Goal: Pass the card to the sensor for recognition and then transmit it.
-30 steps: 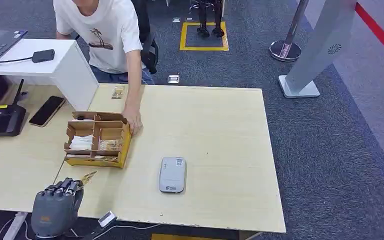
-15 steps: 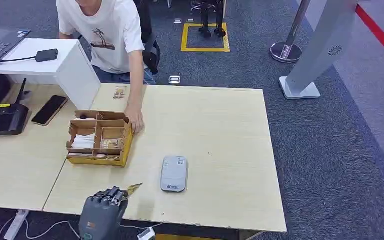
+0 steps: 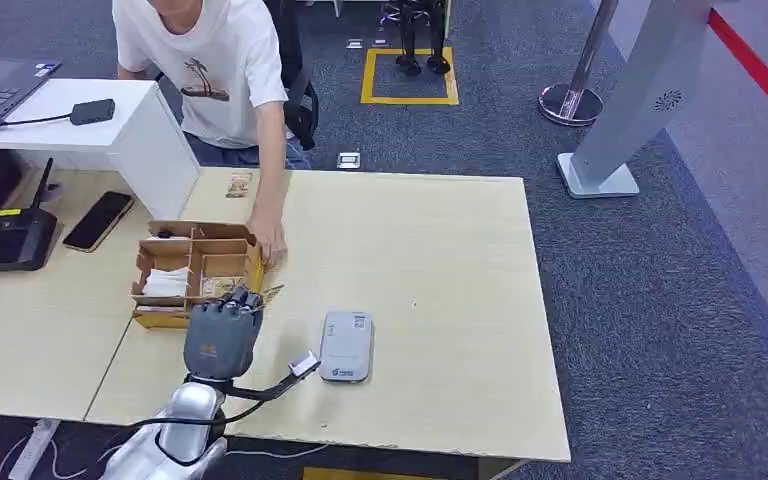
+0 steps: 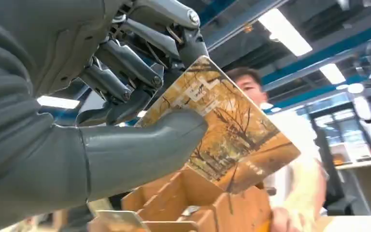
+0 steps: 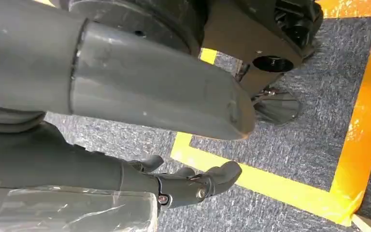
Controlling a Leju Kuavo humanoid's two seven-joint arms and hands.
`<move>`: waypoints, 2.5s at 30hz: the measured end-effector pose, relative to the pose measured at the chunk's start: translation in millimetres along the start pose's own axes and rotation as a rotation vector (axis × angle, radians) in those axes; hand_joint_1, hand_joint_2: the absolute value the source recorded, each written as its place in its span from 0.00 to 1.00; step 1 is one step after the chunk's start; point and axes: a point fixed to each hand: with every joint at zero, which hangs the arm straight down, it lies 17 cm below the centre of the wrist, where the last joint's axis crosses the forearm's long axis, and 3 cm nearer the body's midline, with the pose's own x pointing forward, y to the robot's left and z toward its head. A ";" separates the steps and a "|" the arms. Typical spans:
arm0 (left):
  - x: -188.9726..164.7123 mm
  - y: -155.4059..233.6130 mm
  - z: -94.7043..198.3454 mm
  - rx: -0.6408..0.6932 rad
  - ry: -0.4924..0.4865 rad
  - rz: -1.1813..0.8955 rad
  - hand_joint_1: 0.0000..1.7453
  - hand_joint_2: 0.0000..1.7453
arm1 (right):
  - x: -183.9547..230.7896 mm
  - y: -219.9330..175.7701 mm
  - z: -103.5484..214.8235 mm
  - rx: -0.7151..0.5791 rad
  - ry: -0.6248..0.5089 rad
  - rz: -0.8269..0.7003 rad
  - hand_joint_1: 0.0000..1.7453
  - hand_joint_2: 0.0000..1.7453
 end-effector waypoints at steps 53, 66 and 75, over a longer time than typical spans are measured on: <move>50.8 -33.3 -27.6 -0.071 -0.206 -0.096 1.00 1.00 | 26.1 2.5 -2.0 0.019 -0.035 0.047 0.00 0.00; 80.7 -28.1 -37.3 -0.061 -0.279 -0.083 1.00 1.00 | 29.1 3.1 -2.2 0.023 -0.038 0.053 0.00 0.00; 129.6 -28.6 -25.2 -0.082 -0.350 -0.020 1.00 1.00 | 31.8 2.8 -2.3 0.020 -0.044 0.023 0.00 0.00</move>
